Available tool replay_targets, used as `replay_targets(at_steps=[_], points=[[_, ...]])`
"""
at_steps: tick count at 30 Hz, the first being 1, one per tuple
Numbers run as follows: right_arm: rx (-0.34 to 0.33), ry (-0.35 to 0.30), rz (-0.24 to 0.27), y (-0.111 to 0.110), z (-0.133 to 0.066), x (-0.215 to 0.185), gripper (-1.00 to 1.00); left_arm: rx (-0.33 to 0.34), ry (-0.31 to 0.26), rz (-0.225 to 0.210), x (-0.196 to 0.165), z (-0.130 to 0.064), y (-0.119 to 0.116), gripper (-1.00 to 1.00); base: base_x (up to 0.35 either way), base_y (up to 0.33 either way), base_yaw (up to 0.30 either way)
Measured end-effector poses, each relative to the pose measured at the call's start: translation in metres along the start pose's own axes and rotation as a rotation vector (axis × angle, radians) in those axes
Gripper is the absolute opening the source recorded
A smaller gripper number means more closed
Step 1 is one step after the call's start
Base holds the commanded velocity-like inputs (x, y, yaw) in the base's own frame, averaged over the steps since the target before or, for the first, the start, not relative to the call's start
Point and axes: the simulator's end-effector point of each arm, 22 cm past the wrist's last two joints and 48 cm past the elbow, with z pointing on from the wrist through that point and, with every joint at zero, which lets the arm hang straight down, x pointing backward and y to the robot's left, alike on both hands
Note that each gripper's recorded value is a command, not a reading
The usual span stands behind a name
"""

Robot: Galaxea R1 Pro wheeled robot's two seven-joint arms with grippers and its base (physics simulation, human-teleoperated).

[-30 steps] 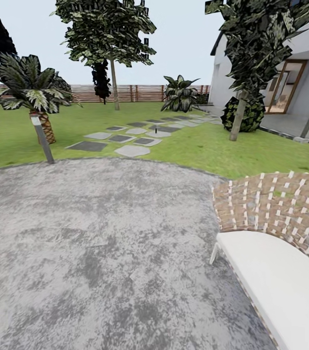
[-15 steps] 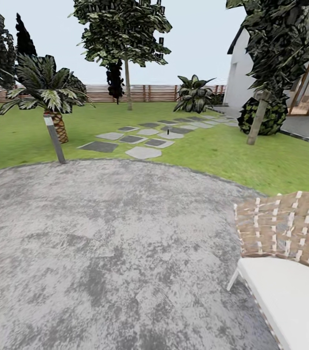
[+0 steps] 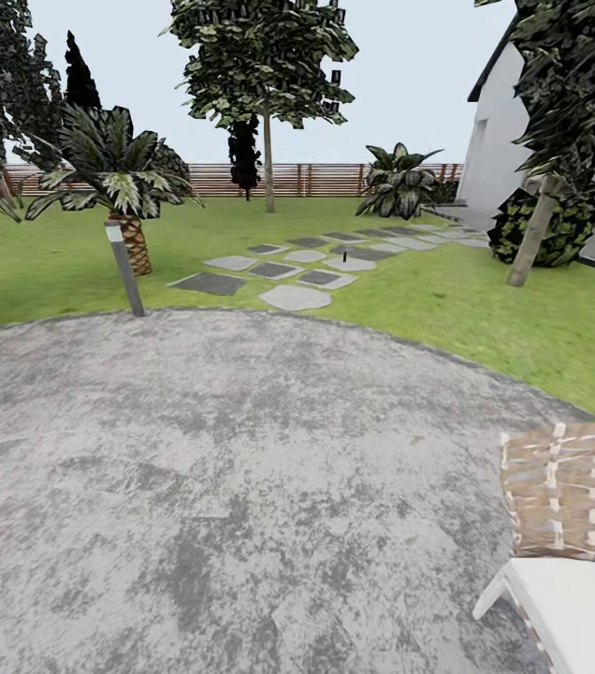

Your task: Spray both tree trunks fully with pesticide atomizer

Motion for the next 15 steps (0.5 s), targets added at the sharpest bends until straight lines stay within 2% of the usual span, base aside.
replay_targets(at_steps=[15], points=[[0.002,-0.001,0.002,-0.0004,0.0001,-0.0006,1.00,0.000,0.000,-0.001,0.0000,0.0000,0.0003,1.00,0.340,0.057,0.000]])
